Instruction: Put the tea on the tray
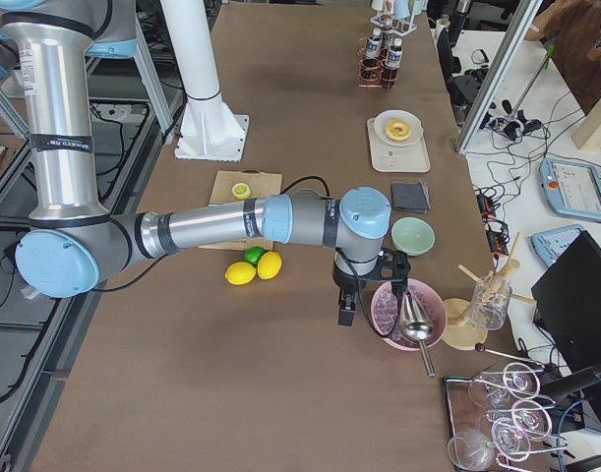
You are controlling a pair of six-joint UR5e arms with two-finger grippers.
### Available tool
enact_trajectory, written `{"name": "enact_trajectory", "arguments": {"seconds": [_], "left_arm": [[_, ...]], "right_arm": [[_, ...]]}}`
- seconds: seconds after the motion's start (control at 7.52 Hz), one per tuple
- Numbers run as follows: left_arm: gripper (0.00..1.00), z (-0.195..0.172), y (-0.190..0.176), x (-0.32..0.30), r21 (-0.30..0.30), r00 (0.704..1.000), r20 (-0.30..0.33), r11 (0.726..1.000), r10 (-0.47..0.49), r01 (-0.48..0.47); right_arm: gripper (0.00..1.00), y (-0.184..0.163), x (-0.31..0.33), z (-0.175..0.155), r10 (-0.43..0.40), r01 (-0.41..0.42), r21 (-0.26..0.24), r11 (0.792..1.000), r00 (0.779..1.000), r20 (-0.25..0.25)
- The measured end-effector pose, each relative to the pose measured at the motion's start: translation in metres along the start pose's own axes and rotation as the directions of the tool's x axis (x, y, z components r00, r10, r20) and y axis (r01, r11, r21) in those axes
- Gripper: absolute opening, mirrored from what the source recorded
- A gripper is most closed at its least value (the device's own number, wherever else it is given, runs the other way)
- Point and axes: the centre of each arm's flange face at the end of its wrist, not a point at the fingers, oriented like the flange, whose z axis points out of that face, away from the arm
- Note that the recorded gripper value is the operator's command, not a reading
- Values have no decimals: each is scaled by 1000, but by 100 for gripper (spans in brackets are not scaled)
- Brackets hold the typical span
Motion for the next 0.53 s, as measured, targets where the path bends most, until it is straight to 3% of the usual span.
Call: {"name": "enact_trajectory", "arguments": {"seconds": [0.53], "left_arm": [[97, 0, -1, 0, 0, 1000, 0, 1000, 0, 0]], "right_arm": [[100, 1, -1, -1, -3, 3, 3, 1000, 1000, 2]]}}
